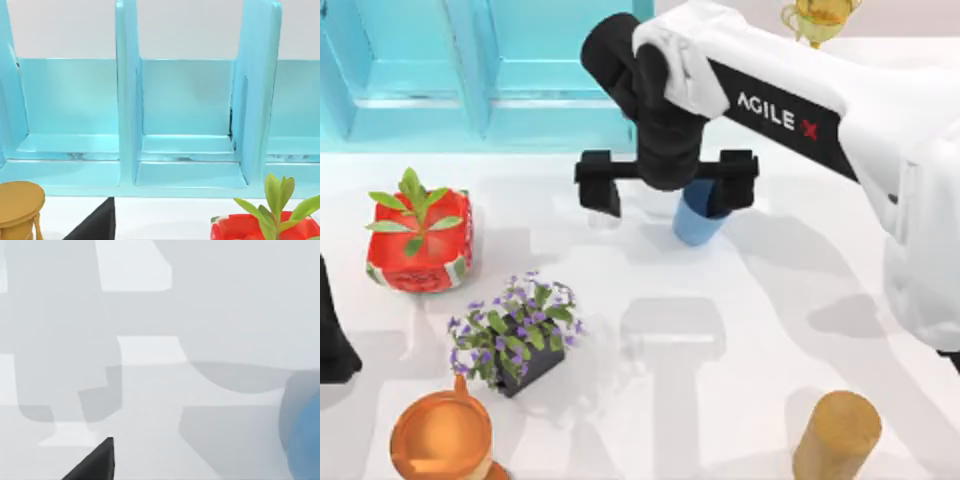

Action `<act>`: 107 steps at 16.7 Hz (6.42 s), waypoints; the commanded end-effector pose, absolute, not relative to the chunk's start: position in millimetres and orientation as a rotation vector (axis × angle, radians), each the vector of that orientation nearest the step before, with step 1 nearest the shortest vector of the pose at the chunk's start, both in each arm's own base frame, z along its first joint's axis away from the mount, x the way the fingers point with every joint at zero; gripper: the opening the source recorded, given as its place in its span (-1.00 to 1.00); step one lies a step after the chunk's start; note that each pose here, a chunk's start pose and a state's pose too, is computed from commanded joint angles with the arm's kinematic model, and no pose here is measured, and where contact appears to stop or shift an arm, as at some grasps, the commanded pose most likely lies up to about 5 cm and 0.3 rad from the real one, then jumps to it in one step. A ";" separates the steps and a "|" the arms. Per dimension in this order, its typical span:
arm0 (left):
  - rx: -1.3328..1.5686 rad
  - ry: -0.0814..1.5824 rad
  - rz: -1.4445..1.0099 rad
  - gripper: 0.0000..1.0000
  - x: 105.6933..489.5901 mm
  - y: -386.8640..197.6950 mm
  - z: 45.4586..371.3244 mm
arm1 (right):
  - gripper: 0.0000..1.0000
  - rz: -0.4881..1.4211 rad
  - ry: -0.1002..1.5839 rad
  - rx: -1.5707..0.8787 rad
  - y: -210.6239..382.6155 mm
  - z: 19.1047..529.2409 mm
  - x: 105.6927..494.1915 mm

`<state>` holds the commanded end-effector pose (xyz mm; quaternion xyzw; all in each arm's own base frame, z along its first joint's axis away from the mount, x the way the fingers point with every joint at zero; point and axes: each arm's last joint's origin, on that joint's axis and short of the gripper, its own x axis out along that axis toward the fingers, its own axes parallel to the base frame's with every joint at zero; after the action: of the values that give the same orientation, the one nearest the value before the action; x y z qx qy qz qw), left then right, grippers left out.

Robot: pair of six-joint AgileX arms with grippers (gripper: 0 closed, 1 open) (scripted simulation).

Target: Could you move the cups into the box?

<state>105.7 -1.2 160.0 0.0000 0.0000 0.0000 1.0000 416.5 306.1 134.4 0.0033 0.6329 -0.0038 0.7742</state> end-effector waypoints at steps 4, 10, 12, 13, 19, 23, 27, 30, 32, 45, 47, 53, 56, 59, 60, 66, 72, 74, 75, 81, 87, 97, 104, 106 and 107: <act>0.000 0.000 0.000 1.00 105.7 -1.2 160.0 | 1.00 -0.008 1.371 0.007 306.0 133.6 416.5; 0.000 0.000 0.000 1.00 105.7 -1.2 160.0 | 0.10 -0.008 1.371 0.007 306.0 133.6 416.5; 0.000 0.000 0.000 1.00 105.7 -1.2 160.0 | -0.21 -0.008 1.371 0.007 306.0 133.6 416.5; 0.000 0.000 0.000 1.00 105.7 -1.2 160.0 | -0.36 -0.008 1.371 0.007 306.0 133.6 416.5; 0.000 0.000 0.000 1.00 105.7 -1.2 160.0 | -1.00 -0.008 1.371 0.007 306.0 133.6 416.5; 0.000 0.000 0.000 1.00 105.7 -1.2 160.0 | -1.00 -0.008 1.371 0.007 306.0 133.6 416.5; 0.000 0.000 0.000 1.00 105.7 -1.2 160.0 | -1.00 -0.006 1.370 0.002 305.9 135.7 415.3; 0.000 0.000 0.000 1.00 105.7 -1.2 160.0 | -1.00 -0.003 1.364 0.008 284.5 160.7 419.2; 0.000 0.000 0.000 1.00 105.7 -1.2 160.0 | -1.00 0.000 1.357 0.015 261.0 187.0 420.6; 0.000 0.000 0.000 1.00 105.7 -1.2 160.0 | -1.00 0.003 1.375 -0.018 185.1 240.5 416.3; 0.000 0.000 0.000 1.00 105.7 -1.2 160.0 | -1.00 0.003 1.392 -0.040 150.5 246.6 418.1; 0.000 0.000 0.000 1.00 105.7 -1.2 160.0 | -1.00 -0.033 1.476 -0.049 1.8 265.9 391.2; 0.000 0.000 0.000 1.00 105.7 -1.2 160.0 | -1.00 -0.040 1.516 -0.032 -60.9 272.0 357.1; 0.000 0.000 0.000 1.00 105.7 -1.2 160.0 | -1.00 -0.032 1.537 -0.021 -98.5 275.7 325.1; 0.000 0.000 0.000 1.00 105.7 -1.2 160.0 | -1.00 -0.029 1.540 -0.018 -104.7 276.4 318.1; 0.000 0.000 0.000 1.00 105.7 -1.2 160.0 | -1.00 -0.028 1.540 -0.019 -108.3 275.6 314.7; 0.000 0.000 0.000 1.00 105.7 -1.2 160.0 | -1.00 -0.030 1.530 -0.020 -115.4 231.6 316.1; 0.000 0.000 0.000 1.00 105.7 -1.2 160.0 | -1.00 -0.029 1.536 -0.018 -117.5 216.9 314.8; 0.000 0.000 0.000 1.00 105.7 -1.2 160.0 | -1.00 -0.028 1.539 -0.017 -118.6 213.2 314.3; 0.000 0.000 0.000 1.00 105.7 -1.2 160.0 | -0.55 -0.028 1.540 -0.016 -118.7 212.8 314.3; 0.000 0.000 0.000 1.00 105.7 -1.2 160.0 | 0.36 -0.028 1.540 -0.016 -118.7 212.8 314.3; 0.000 0.000 0.000 1.00 105.7 -1.2 160.0 | 1.00 -0.028 1.540 -0.016 -118.7 212.8 314.3; 0.000 0.000 0.000 1.00 105.7 -1.2 160.0 | 1.00 -0.027 1.545 -0.014 -120.3 229.8 317.6; 0.000 0.000 0.000 1.00 105.7 -1.2 160.0 | 1.00 -0.028 1.547 -0.016 -121.4 252.7 320.1; 0.000 0.000 0.000 1.00 105.7 -1.2 160.0 | 1.00 -0.028 1.547 -0.018 -121.4 265.9 320.5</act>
<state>105.7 -1.2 160.0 0.0000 0.0000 0.0000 1.0000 320.5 -121.4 265.9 -0.0082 0.6987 -0.0127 0.7153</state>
